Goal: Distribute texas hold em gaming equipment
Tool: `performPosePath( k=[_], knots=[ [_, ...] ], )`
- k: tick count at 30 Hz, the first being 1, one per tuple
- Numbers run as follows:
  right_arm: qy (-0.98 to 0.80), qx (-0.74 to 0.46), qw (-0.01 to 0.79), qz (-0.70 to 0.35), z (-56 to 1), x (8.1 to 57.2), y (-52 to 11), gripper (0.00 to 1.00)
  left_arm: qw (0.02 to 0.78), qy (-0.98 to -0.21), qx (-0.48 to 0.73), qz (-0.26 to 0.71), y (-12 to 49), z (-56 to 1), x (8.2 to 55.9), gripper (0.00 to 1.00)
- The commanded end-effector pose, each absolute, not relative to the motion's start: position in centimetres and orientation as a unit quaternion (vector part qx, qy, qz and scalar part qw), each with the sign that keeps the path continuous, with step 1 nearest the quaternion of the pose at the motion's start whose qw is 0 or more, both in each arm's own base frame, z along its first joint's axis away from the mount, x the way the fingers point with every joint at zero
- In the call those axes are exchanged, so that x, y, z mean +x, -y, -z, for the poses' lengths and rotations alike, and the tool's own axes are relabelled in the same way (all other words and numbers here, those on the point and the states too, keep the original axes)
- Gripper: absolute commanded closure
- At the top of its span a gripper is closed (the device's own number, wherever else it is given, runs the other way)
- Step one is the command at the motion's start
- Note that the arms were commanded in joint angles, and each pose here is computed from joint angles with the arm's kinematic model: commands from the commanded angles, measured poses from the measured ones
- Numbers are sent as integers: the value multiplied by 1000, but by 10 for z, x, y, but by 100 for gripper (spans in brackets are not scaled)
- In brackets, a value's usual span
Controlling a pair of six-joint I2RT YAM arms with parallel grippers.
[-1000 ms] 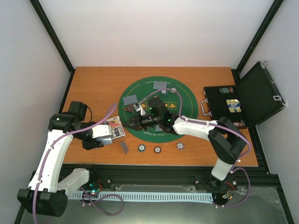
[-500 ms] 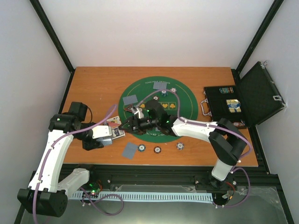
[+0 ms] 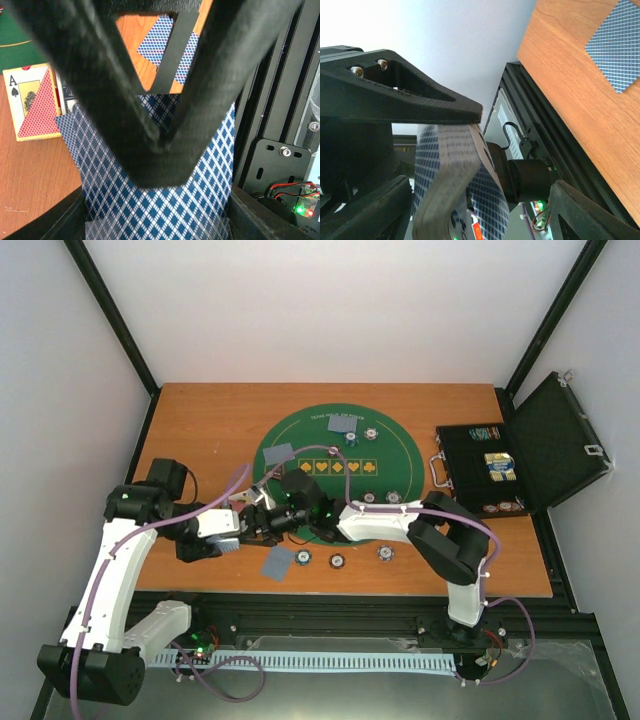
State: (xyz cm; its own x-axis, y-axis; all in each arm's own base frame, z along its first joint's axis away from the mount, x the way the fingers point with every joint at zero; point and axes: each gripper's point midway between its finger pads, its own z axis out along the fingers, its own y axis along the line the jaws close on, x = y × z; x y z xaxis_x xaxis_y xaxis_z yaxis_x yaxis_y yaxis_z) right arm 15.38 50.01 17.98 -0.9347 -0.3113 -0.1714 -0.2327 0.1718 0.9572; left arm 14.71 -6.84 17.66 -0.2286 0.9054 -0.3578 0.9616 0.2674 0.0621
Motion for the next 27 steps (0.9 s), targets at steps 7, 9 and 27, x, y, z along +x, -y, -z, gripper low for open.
performPosePath(
  k=[7,9,27],
  knots=[
    [713,176,46,677,-208,143,-526,40,191,-764,610,85,74,-185,150,99],
    [710,169,51,682,-207,141,-524,49,193,-764,610,84,73,-185,149,99],
    [702,163,51,691,-222,138,-517,97,168,-757,625,89,70,-163,135,0]
  ],
)
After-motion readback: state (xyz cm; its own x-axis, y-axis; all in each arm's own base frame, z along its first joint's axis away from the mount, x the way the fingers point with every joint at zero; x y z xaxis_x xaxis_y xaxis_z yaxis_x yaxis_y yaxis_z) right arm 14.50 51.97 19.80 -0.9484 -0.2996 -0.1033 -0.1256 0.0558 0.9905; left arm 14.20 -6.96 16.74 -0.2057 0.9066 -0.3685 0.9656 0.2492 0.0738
